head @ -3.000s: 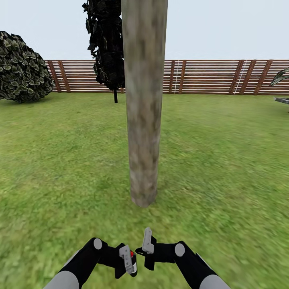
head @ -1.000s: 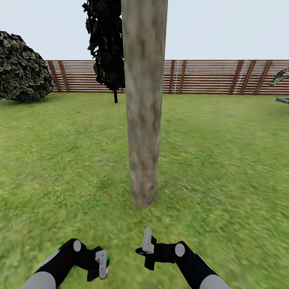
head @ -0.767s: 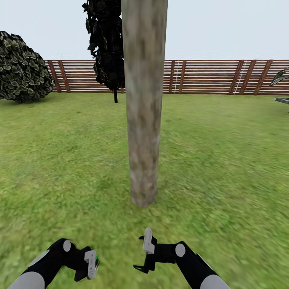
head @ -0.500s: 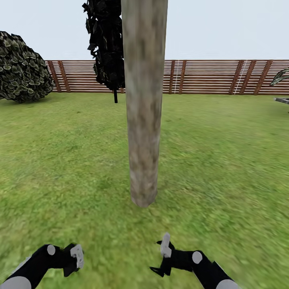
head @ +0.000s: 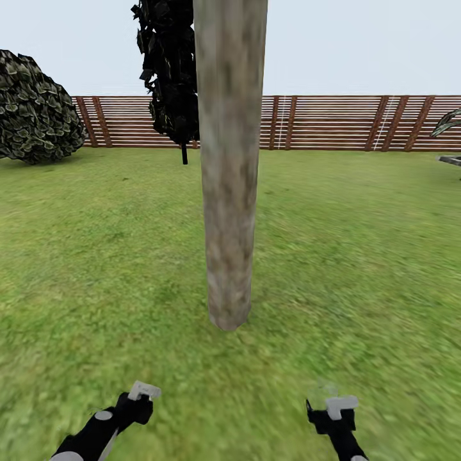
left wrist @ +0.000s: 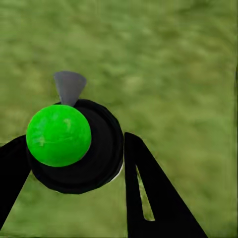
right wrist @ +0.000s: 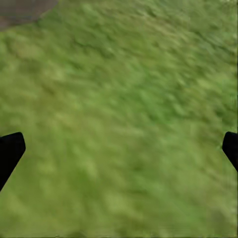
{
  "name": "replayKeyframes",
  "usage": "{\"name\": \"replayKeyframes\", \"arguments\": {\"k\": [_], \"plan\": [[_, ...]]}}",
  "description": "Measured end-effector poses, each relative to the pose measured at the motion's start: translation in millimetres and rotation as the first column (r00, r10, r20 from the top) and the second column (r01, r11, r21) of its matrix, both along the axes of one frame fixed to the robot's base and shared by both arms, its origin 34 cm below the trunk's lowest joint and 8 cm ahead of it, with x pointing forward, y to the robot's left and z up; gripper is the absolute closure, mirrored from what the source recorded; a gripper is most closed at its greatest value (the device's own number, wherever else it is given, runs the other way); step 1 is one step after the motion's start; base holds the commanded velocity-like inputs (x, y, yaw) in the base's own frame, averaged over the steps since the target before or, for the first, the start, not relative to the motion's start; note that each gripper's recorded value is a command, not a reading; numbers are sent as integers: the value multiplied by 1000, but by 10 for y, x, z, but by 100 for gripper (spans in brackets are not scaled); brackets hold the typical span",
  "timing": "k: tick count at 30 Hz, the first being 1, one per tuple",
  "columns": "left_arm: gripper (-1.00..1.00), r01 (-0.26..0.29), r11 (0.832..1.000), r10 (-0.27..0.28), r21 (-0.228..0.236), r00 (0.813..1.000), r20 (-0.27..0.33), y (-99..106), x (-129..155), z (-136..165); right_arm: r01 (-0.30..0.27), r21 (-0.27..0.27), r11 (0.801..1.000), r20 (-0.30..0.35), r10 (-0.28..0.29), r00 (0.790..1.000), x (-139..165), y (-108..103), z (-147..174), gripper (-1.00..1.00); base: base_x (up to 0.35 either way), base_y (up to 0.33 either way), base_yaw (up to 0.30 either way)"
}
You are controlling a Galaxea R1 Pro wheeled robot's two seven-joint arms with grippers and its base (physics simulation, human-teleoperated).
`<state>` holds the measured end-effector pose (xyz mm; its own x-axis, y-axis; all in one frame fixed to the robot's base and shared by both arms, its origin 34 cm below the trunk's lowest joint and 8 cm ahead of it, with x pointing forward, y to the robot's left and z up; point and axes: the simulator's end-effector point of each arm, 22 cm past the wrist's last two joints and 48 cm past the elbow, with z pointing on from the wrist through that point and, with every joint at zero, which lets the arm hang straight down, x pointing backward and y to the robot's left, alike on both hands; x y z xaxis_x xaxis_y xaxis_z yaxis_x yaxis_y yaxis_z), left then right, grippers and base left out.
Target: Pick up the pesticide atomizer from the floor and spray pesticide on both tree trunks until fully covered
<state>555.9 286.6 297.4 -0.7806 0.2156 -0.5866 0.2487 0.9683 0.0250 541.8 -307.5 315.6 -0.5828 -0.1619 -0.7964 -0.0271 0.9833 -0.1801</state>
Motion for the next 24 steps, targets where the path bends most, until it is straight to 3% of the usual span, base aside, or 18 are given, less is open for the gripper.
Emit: {"name": "replayKeyframes", "arguments": {"k": [2,4,9,12,18,24], "plan": [[100,-25,1000,25,-3,999,-39,-13,-67,-53,57,-52,997,9,-56,998,-86,-477,31,-100,0,0,0],[100,-47,999,48,8,992,-116,29,-196,-135,70,-76,995,5,-70,998,-145,-678,33,-100,0,0,0],[100,-61,998,63,14,982,-181,21,-339,-216,73,-77,994,-1,-73,997,-186,-717,14,-100,0,0,0],[100,-55,998,56,9,981,-185,-55,-353,-223,66,-52,996,-1,-66,998,-329,-552,-61,-100,53,0,0],[100,-44,999,45,11,982,-184,-154,-311,-204,82,-39,996,2,-82,997,-364,-529,-72,-100,258,-64,-40],[100,-43,999,44,9,983,-181,-182,-287,-193,237,19,971,16,-238,971,-412,-744,-56,-100,289,-132,-244]]}}
